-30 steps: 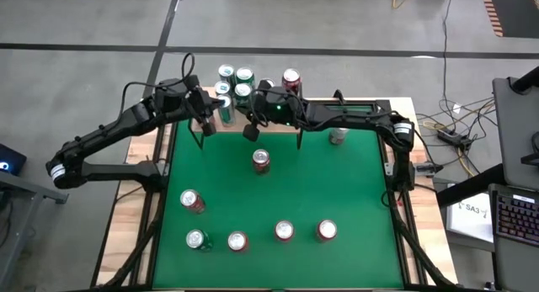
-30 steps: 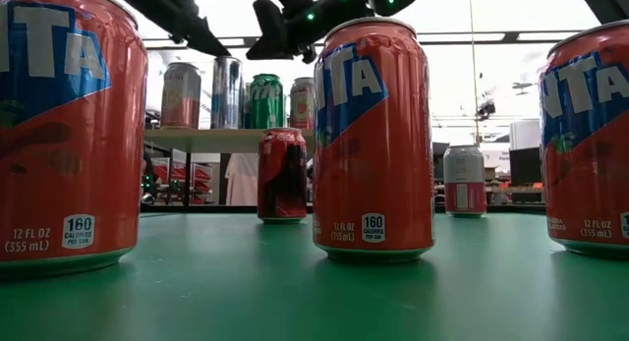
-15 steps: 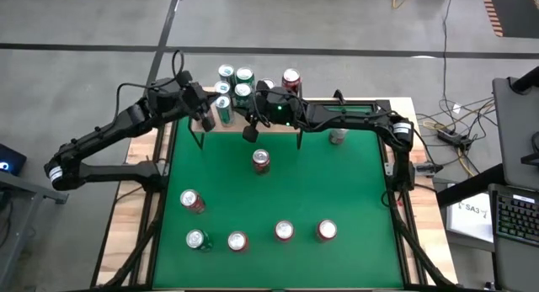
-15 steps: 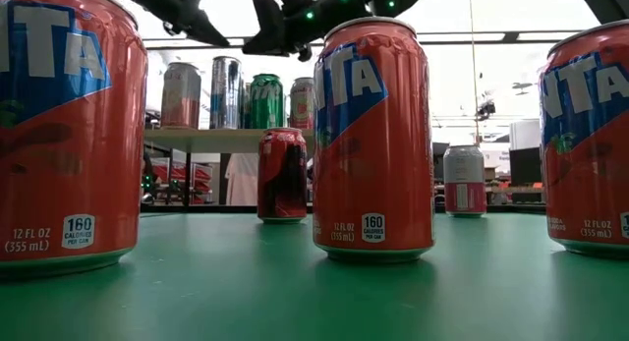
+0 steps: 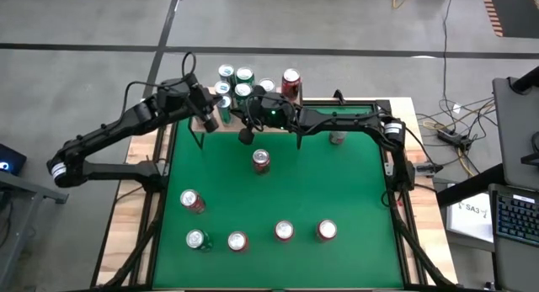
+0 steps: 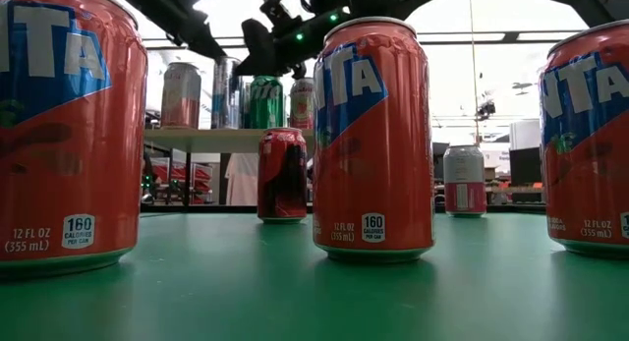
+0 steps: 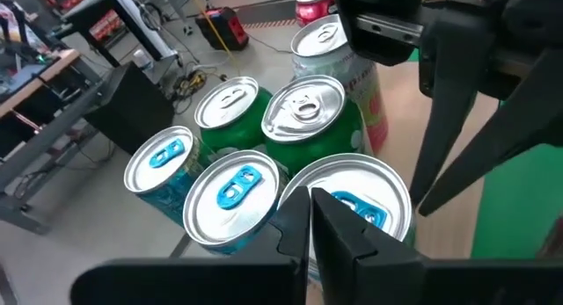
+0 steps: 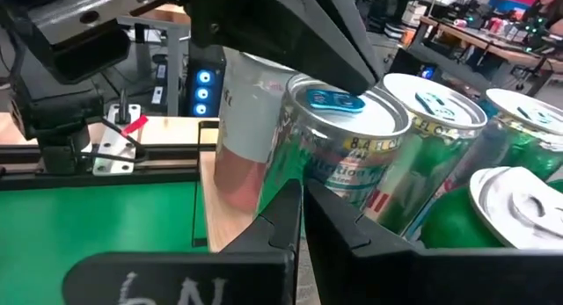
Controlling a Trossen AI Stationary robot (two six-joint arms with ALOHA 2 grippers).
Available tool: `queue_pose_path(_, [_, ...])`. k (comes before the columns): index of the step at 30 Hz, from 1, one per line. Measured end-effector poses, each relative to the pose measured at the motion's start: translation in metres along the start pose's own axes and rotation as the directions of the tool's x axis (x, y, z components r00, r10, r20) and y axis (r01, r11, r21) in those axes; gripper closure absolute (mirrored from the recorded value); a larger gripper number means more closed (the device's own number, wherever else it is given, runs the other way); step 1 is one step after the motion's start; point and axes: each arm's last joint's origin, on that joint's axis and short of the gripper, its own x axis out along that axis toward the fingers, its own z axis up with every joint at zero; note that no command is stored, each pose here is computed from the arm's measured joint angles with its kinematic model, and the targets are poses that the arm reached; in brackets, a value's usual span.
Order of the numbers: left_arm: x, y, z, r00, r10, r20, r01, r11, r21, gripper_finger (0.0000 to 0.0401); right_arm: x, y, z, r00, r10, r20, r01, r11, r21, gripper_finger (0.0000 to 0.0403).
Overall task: Place canned beverage on shelf
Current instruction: Put the white and red can on the shelf
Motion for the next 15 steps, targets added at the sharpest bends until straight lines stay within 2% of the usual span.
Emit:
queue_pose_path(8, [-0.003, -0.001, 0.001, 1.000, -0.005, 0.002, 0.006, 0.996, -0.088, 0.0401, 0.000, -0.004, 0.002, 1.000, -0.011, 0.021, 0.011, 1.000, -0.004, 0.0394])
queue_pose_path(15, [-0.013, -0.007, 0.003, 0.999, -0.041, 0.021, 0.043, 0.993, -0.106, 0.0401, 0.000, -0.004, 0.002, 0.999, -0.017, 0.028, 0.017, 1.000, -0.007, 0.0394])
